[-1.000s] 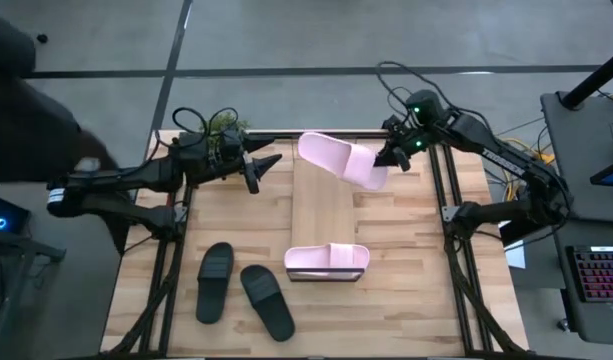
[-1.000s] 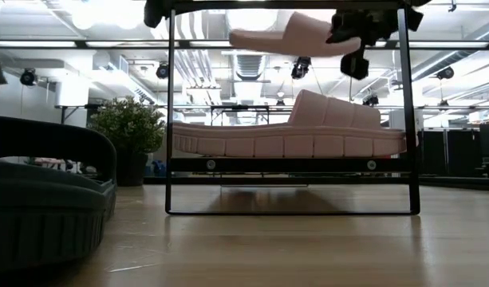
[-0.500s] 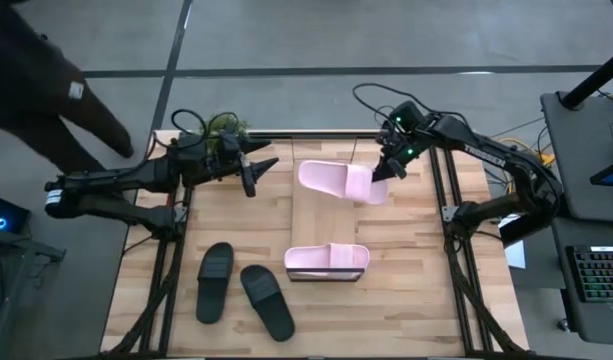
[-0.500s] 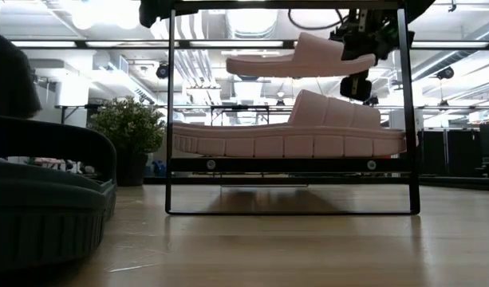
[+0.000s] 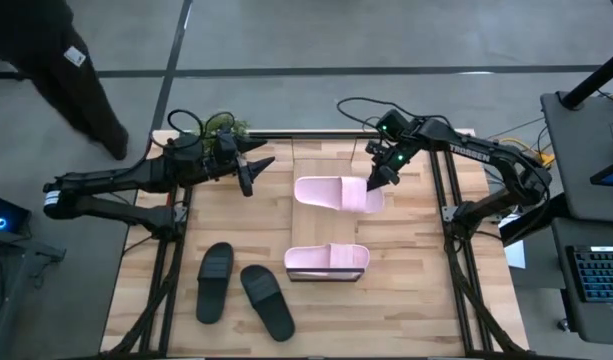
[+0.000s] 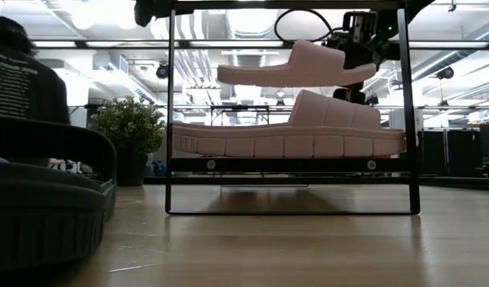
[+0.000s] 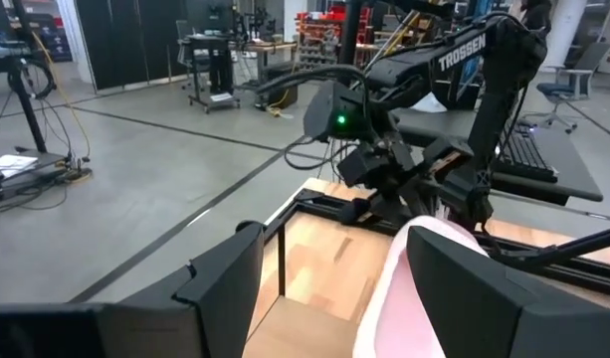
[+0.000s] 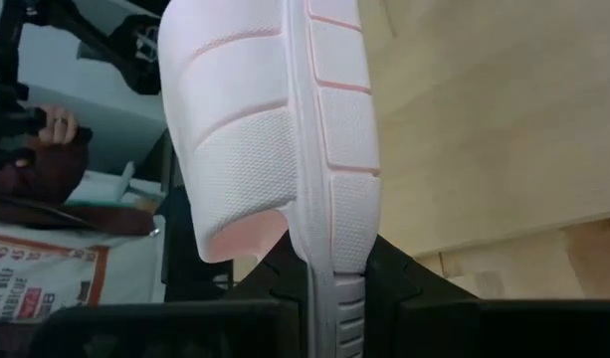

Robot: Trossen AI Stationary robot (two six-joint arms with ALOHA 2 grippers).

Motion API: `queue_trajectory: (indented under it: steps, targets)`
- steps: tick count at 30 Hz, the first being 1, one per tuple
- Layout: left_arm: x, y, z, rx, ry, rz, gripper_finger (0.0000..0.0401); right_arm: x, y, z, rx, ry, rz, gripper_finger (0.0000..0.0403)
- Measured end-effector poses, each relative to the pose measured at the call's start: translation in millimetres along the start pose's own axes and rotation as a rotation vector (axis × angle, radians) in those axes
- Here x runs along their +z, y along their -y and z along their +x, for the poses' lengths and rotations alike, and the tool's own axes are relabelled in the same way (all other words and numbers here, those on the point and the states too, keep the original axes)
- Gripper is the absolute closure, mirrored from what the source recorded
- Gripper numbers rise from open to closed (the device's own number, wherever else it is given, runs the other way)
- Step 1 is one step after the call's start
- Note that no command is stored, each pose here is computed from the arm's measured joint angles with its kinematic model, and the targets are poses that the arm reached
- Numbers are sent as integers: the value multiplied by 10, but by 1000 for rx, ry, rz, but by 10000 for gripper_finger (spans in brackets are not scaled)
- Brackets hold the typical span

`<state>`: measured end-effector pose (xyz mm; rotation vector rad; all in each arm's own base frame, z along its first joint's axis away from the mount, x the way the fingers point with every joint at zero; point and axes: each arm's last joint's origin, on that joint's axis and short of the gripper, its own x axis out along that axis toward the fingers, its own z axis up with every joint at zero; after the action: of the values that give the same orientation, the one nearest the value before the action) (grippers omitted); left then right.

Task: Pick and place slides into the shelf
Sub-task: Put the pink slide on the shelf

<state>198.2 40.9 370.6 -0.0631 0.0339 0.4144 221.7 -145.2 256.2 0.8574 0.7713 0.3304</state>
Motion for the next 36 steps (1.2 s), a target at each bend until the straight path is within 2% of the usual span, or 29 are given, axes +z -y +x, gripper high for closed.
queue_trajectory:
  steps: [16,26,36]
  targets:
    - [-6,-3,-1,7,-5,1,166,-177,164,244,6,-52,38,367]
    - [-9,-3,2,9,-7,-1,166,-220,157,403,4,-69,4,367]
    - [-11,-3,3,9,-7,-3,166,-357,342,548,-12,-10,62,367]
